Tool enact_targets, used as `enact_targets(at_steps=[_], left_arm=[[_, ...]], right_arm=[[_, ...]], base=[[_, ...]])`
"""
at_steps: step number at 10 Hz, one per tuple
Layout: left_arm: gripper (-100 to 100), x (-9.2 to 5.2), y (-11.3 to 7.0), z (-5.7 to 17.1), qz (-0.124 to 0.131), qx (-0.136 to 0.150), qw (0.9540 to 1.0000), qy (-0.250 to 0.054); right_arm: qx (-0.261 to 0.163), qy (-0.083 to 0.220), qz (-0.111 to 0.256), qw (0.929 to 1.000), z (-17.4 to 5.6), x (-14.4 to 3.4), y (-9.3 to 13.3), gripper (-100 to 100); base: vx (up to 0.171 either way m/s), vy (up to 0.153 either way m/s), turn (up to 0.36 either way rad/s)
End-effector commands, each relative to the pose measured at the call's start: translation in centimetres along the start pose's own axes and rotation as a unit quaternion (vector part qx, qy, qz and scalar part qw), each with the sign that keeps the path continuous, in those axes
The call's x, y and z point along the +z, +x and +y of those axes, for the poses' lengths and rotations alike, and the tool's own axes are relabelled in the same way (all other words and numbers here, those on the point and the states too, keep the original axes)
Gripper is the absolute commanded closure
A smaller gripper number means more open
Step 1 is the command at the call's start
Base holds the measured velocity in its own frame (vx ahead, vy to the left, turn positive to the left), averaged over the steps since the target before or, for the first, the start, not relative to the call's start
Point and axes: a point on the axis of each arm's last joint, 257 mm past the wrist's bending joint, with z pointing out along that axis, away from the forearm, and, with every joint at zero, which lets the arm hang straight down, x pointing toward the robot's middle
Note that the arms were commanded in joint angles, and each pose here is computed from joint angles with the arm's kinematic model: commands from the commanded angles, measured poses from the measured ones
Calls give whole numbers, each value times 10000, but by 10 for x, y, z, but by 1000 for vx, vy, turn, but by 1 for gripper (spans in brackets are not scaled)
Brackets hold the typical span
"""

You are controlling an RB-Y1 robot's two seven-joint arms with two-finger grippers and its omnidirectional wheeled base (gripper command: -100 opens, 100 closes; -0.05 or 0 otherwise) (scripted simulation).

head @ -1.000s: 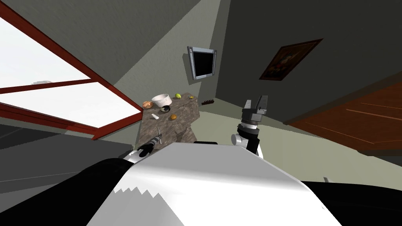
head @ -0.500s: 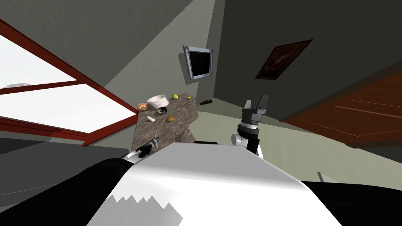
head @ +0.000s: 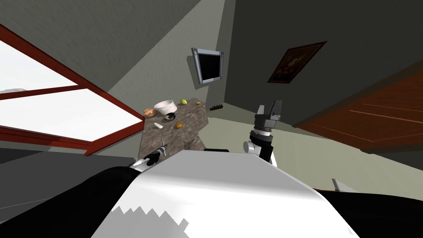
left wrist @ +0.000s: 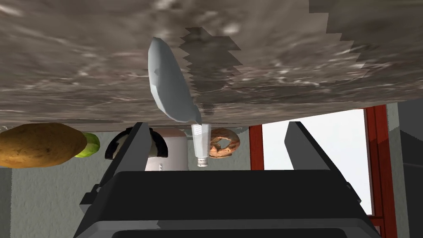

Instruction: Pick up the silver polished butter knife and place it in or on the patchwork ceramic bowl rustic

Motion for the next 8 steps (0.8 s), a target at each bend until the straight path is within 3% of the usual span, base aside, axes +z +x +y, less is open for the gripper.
enact_targets(at_steps=[1, 5, 7, 8], left_arm=[[100, 0, 0, 0, 0, 0, 10000, 0], [100, 0, -2, -2, -14, -1, 10000, 19], [-100, -4, -2, 1, 51, -88, 9999, -27], [-100, -8, 0, 4, 120, -151, 9998, -69]], right_arm=[[0, 0, 0, 10000, 0, 0, 0, 0], [0, 0, 0, 10000, 0, 0, 0, 0], [0, 0, 0, 10000, 0, 0, 0, 0], [0, -1, 0, 10000, 0, 0, 0, 0]], base=[[0, 0, 0], [1, -1, -5], [-8, 13, -69], [-44, 51, -154]])
